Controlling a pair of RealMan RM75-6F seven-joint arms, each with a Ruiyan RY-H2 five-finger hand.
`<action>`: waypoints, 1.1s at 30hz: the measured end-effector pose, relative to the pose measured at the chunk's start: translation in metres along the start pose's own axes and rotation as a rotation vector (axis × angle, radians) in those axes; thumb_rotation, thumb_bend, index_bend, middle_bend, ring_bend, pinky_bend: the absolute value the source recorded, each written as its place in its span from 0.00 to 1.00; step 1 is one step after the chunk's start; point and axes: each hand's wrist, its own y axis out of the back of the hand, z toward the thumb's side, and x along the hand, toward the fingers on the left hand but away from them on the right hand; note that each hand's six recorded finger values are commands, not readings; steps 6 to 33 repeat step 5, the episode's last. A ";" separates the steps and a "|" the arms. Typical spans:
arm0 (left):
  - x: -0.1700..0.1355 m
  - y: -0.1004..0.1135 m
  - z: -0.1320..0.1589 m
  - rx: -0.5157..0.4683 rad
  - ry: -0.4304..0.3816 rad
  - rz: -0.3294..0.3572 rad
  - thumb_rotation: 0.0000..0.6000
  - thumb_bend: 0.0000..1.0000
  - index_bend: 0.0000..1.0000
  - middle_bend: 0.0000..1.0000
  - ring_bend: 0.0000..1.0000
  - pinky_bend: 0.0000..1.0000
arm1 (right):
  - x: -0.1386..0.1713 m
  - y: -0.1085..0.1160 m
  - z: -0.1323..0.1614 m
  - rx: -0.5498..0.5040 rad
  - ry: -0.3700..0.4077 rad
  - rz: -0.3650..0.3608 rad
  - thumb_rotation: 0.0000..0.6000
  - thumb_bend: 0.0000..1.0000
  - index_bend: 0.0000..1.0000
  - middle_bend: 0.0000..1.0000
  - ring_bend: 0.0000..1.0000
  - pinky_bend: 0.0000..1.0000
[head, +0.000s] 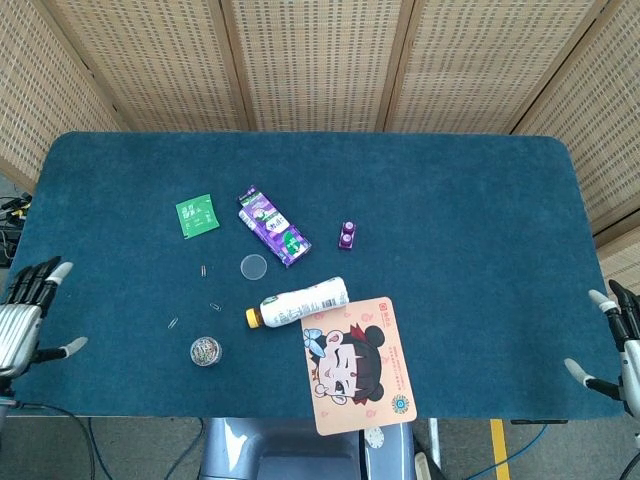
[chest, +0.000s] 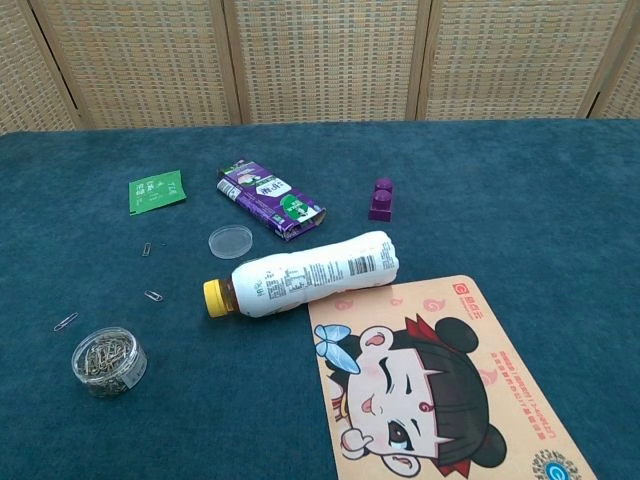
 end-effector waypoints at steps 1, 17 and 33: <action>-0.007 0.002 -0.004 -0.007 0.018 0.005 1.00 0.00 0.00 0.00 0.00 0.00 | 0.000 0.000 0.000 0.003 -0.001 0.000 1.00 0.00 0.12 0.00 0.00 0.00; -0.018 0.002 -0.011 -0.031 0.047 -0.001 1.00 0.00 0.00 0.00 0.00 0.00 | 0.001 -0.001 0.001 0.022 -0.002 -0.004 1.00 0.00 0.12 0.00 0.00 0.00; -0.018 0.002 -0.011 -0.031 0.047 -0.001 1.00 0.00 0.00 0.00 0.00 0.00 | 0.001 -0.001 0.001 0.022 -0.002 -0.004 1.00 0.00 0.12 0.00 0.00 0.00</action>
